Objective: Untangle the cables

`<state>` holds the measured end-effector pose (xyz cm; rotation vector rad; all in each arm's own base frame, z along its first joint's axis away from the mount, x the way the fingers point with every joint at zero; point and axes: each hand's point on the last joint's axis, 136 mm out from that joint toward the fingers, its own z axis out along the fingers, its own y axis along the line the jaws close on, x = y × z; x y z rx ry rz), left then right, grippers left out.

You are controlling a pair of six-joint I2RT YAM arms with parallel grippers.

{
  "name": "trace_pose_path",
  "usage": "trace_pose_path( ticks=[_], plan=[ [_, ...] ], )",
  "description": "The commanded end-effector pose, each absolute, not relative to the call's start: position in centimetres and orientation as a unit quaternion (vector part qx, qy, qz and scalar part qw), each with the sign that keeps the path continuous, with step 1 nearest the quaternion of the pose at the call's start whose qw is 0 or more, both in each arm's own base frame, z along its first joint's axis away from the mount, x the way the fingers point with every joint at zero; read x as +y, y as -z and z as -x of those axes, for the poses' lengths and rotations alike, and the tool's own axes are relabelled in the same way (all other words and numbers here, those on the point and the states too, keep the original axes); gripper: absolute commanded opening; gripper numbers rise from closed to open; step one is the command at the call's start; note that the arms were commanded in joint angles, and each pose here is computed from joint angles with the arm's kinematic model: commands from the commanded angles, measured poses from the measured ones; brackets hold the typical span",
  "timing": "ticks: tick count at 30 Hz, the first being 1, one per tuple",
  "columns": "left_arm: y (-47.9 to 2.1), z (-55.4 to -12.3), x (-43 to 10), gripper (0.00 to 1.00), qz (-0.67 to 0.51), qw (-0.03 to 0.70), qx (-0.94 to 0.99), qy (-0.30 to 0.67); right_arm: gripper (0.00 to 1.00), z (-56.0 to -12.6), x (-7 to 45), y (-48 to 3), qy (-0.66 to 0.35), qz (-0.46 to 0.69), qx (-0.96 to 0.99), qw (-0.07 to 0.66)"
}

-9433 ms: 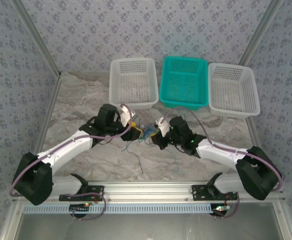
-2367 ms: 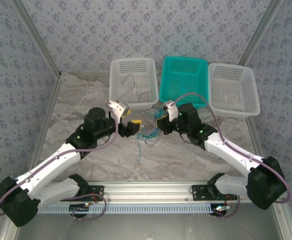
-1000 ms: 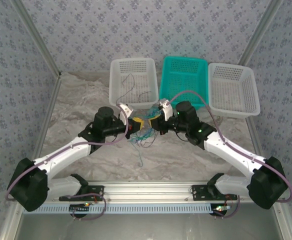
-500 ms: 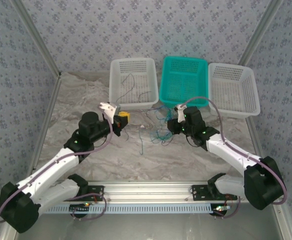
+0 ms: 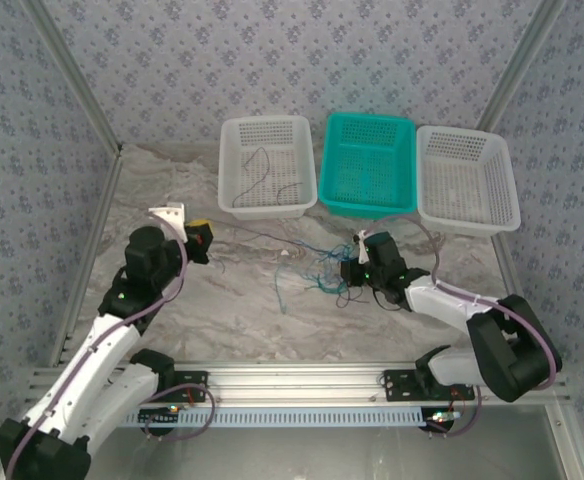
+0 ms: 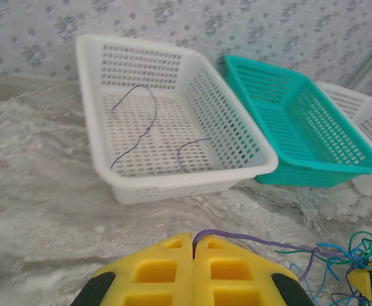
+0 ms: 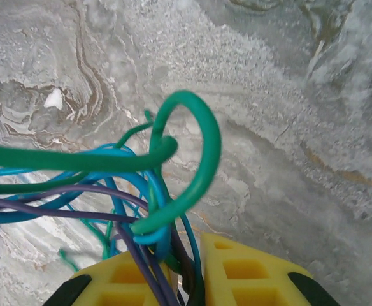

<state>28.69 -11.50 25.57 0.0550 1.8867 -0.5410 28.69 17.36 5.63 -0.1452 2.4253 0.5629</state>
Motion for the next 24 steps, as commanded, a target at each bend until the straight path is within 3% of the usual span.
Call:
trace_pose_path(
  ticks=[1,9,24],
  plan=[
    [-30.5,-29.1,-7.9,0.00,0.047,0.612,0.762,0.204,0.17,-27.2,13.9,-1.5,-0.148,-0.001,0.950,0.274],
    [-31.9,-29.1,-5.3,0.00,0.058,0.621,0.764,0.164,0.22,-27.3,10.3,0.4,-0.042,-0.059,0.966,0.250],
    [-38.2,-29.4,3.5,0.00,0.133,0.628,0.764,0.061,0.23,-27.3,9.9,0.3,-0.043,-0.085,0.961,0.261]
  ],
)
